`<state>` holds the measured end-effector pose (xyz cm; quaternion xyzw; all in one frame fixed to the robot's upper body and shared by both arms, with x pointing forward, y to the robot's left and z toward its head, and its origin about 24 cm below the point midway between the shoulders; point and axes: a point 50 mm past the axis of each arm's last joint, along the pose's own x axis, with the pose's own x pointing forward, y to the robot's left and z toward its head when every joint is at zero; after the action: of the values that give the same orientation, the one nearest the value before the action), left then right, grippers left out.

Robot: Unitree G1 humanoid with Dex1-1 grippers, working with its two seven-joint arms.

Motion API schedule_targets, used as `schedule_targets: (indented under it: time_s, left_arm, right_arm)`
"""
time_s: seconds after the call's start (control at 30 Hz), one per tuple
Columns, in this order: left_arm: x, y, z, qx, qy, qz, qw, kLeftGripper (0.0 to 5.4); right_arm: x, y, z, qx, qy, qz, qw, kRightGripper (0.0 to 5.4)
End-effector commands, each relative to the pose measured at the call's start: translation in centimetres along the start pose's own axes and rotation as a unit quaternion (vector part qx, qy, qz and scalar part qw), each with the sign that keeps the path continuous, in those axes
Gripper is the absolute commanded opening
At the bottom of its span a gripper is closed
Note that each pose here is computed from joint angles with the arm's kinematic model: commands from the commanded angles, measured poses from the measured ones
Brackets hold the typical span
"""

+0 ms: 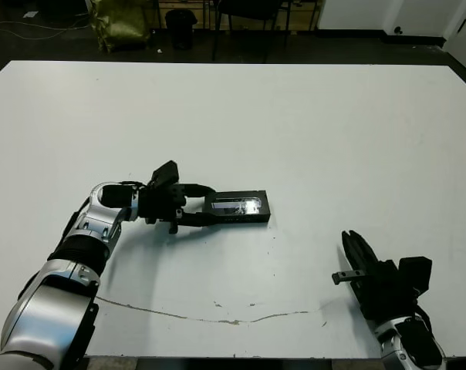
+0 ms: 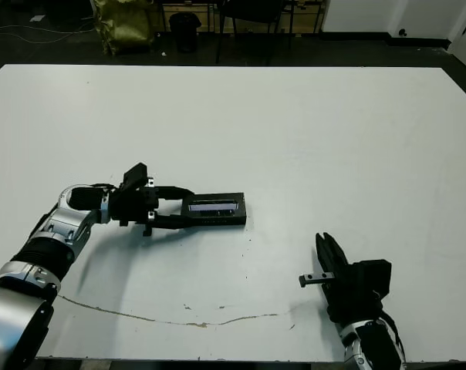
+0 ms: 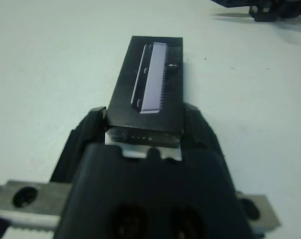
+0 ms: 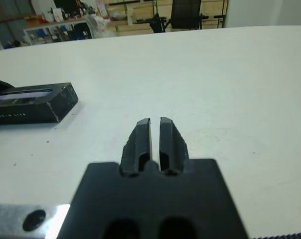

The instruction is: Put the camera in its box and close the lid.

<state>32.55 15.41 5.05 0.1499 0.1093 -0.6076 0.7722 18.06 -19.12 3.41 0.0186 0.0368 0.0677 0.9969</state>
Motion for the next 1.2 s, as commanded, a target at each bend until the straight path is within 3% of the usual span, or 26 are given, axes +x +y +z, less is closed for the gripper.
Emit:
schedule_targets:
  time_s: [0.03, 0.43, 0.6, 0.9, 1.07, 1.2]
  left_arm:
    - [-1.6, -1.2, -3.7, -0.061, 0.070, 0.006, 0.996, 2.21]
    - [-1.1, -1.4, -4.3, -0.061, 0.099, -0.009, 0.993, 2.21]
    - [-1.0, -1.2, -3.5, 0.003, 0.122, -0.046, 0.992, 3.32]
    - [-1.9, -0.7, -2.9, 0.029, 0.138, -0.057, 0.988, 5.38]
    - [-4.0, -0.4, -2.9, 0.040, 0.167, -0.066, 0.983, 5.38]
    - [-7.2, -0.2, -3.1, 0.056, 0.206, -0.061, 0.975, 5.38]
  right_arm:
    - [-0.3, -0.2, -0.7, 0.002, 0.019, -0.005, 1.000, 0.00]
    - [-0.3, -0.2, -0.8, -0.012, 0.025, -0.011, 1.000, 0.00]
    - [-0.3, -0.2, -0.9, 0.006, 0.011, 0.000, 1.000, 0.00]
    - [-0.4, -0.1, -0.7, 0.010, 0.015, 0.000, 1.000, 0.00]
    - [-0.4, -0.4, -1.0, -0.013, 0.024, -0.007, 1.000, 0.00]
    - [-0.4, -0.4, -0.9, -0.012, 0.022, -0.009, 1.000, 0.00]
